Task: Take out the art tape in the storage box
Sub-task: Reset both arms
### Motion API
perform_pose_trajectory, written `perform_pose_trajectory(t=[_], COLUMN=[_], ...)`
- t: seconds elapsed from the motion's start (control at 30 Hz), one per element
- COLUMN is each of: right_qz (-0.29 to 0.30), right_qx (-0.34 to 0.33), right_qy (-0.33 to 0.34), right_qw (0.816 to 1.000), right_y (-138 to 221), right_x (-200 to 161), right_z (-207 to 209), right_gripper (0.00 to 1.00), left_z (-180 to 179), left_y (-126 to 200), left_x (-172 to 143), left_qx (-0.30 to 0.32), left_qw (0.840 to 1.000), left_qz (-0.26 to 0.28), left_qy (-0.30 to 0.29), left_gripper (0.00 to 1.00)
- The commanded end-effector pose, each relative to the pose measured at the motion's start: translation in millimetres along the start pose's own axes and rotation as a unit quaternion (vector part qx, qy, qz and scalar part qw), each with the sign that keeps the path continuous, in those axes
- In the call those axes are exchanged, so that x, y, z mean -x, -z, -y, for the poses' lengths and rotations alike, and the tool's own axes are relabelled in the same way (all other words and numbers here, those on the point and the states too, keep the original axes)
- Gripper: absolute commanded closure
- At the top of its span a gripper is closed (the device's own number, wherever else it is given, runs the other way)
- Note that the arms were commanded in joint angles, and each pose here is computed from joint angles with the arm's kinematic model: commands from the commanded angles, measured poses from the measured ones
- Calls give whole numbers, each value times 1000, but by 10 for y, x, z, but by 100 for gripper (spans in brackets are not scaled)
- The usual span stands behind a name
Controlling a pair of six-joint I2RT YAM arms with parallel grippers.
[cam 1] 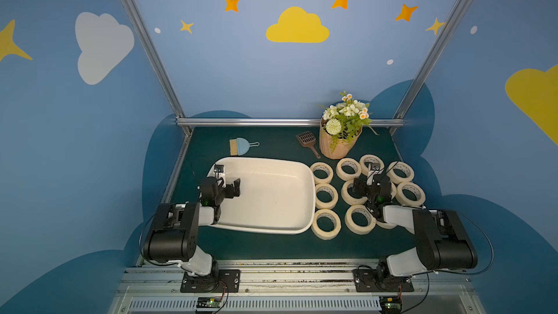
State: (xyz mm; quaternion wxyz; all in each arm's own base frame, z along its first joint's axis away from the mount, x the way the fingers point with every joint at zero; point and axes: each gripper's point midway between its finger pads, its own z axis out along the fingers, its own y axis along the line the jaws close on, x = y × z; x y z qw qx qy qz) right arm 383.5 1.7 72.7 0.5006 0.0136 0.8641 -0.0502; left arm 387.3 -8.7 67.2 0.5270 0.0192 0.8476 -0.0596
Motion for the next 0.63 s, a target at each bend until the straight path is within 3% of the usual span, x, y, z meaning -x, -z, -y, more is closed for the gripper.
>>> perform_pose_trajectory(t=[0.0,0.6], right_qz=[22,22], right_qx=[4,4], right_qy=[2,2], right_qw=[1000,1000], right_y=[9,11], right_x=[164,164], right_z=[-19,-21], right_gripper=[1,1], left_z=[-13,-11], left_y=[10,10], left_x=[161,165], left_qx=[4,5], left_qw=[1000,1000], left_qz=[22,23], left_qy=[-4,-5], left_gripper=[0,0])
